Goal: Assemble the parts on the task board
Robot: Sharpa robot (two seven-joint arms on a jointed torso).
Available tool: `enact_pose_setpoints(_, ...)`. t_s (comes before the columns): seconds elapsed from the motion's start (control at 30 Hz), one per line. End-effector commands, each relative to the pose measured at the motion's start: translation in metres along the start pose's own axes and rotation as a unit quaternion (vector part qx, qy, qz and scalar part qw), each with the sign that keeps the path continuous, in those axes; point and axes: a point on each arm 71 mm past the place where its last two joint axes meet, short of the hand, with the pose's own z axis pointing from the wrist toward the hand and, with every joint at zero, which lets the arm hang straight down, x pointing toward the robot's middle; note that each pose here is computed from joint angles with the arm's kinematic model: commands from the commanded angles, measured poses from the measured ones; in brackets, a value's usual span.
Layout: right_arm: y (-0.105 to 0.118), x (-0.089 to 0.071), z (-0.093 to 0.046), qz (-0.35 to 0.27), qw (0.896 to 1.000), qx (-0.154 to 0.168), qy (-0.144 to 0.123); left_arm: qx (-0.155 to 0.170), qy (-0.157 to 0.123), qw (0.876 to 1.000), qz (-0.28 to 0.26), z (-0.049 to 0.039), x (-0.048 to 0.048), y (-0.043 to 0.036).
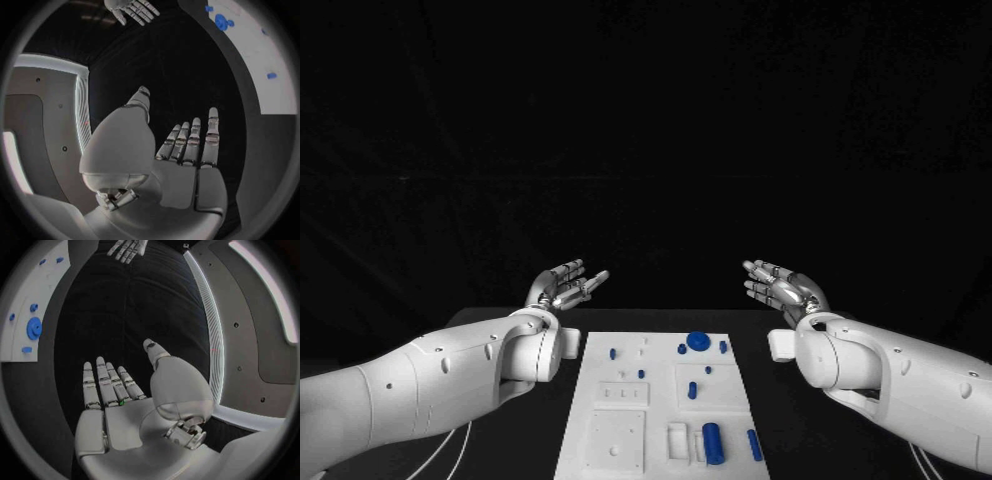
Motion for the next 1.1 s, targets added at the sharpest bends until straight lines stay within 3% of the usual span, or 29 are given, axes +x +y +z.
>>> enact_pose_setpoints(0.03, -0.002, 0.003, 0.008, -0.009, 0.994, 0.047, 0.096, -0.031, 0.032, 0.999, -0.01, 0.0125, -0.0021, -0.003)
enact_pose_setpoints(0.2, 0.001, -0.007, 0.017, -0.016, 0.992, 0.061, 0.109, -0.032, 0.029, 0.999, 0.0, 0.0229, -0.0094, -0.0089)
enact_pose_setpoints(0.33, 0.002, -0.009, 0.02, -0.018, 0.991, 0.066, 0.113, -0.033, 0.028, 0.999, 0.001, 0.024, -0.0102, -0.0095)
enact_pose_setpoints(0.37, 0.004, -0.017, 0.024, -0.103, 0.989, 0.03, 0.097, -0.032, 0.039, 0.999, -0.004, 0.0206, -0.0096, -0.0096)
enact_pose_setpoints(0.53, 0.007, -0.014, 0.026, -0.205, 0.973, -0.01, 0.106, -0.029, 0.047, 0.998, -0.005, 0.0193, -0.0106, -0.0096)
enact_pose_setpoints(0.77, 0.009, 0.0, 0.028, -0.351, 0.923, -0.069, 0.145, -0.023, 0.095, 0.995, -0.013, 0.0118, -0.0092, -0.0128)
enact_pose_setpoints(1.0, 0.006, 0.02, 0.028, -0.469, 0.855, -0.11, 0.195, -0.006, 0.136, 0.99, -0.02, -0.0007, -0.0048, -0.0251)
enact_pose_setpoints(1.1, 0.005, 0.03, 0.028, -0.511, 0.825, -0.126, 0.204, -0.003, 0.148, 0.989, -0.025, -0.0069, -0.0029, -0.0302)
